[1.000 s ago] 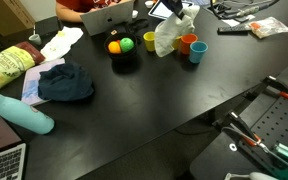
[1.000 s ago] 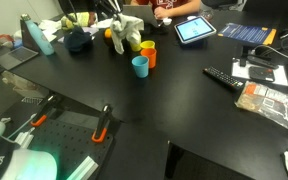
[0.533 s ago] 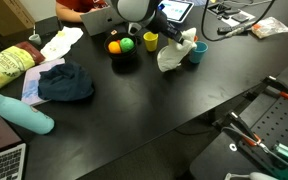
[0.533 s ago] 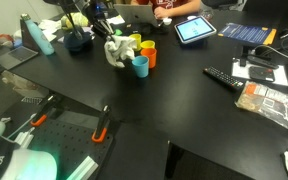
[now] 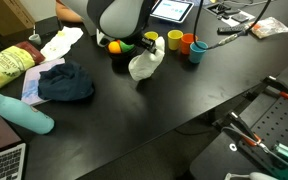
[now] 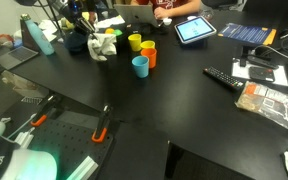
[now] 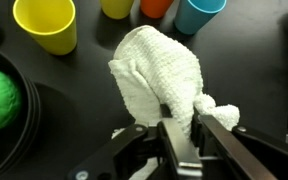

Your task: Take the white towel out of the bowl

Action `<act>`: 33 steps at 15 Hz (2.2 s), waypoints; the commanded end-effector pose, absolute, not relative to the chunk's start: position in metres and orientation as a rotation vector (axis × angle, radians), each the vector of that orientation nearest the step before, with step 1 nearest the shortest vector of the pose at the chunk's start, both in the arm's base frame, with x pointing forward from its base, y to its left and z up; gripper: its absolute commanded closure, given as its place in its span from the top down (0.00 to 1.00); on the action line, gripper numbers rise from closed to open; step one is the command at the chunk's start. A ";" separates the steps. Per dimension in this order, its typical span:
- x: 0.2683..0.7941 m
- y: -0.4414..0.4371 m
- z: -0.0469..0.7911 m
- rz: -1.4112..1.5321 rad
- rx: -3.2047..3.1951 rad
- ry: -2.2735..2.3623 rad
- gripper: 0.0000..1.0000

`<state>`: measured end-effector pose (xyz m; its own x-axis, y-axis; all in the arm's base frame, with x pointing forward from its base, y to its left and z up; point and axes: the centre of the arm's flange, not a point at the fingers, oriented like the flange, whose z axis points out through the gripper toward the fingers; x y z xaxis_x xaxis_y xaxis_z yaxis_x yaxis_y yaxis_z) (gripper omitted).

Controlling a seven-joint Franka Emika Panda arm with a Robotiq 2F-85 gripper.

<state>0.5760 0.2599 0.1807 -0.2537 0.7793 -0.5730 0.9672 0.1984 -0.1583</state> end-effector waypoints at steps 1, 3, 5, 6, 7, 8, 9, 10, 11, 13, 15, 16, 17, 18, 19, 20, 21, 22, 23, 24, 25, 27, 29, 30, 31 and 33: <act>0.571 0.268 0.190 -0.655 1.578 2.194 0.53; 0.573 0.265 0.192 -0.663 1.583 2.210 0.69; 0.579 0.255 0.188 -0.676 1.590 2.238 0.84; 0.583 0.250 0.184 -0.664 1.592 2.245 0.91; 0.588 0.245 0.178 -0.649 1.599 2.250 0.99; 0.591 0.241 0.173 -0.624 1.591 2.275 1.00; 0.595 0.239 0.167 -0.568 1.563 2.320 1.00; 0.600 0.237 0.161 -0.516 1.547 2.357 1.00; 0.604 0.237 0.153 -0.477 1.536 2.387 1.00; 0.603 0.236 0.141 -0.422 1.533 2.432 1.00; 0.596 0.233 0.132 -0.396 1.527 2.459 1.00; 0.593 0.230 0.128 -0.399 1.543 2.474 0.99; 0.591 0.229 0.124 -0.402 1.553 2.494 1.00; 0.590 0.226 0.120 -0.398 1.584 2.513 1.00; 0.589 0.225 0.119 -0.371 1.621 2.536 1.00; 0.589 0.225 0.120 -0.332 1.678 2.524 1.00; 0.589 0.224 0.121 -0.300 1.713 2.531 1.00; 0.591 0.222 0.120 -0.251 1.750 2.514 1.00; 0.594 0.221 0.119 -0.213 1.783 2.490 1.00; 0.597 0.220 0.118 -0.177 1.805 2.473 1.00; 0.599 0.218 0.116 -0.149 1.822 2.458 1.00; 0.600 0.216 0.110 -0.108 1.838 2.431 1.00; 0.599 0.215 0.104 -0.087 1.831 2.414 1.00; 0.598 0.214 0.101 -0.071 1.832 2.399 1.00; 0.597 0.213 0.099 -0.056 1.834 2.391 1.00; 0.596 0.212 0.096 -0.036 1.844 2.375 0.75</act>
<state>0.6023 0.2116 0.0982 -0.2625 0.9574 -0.1203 0.9636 0.2666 0.0186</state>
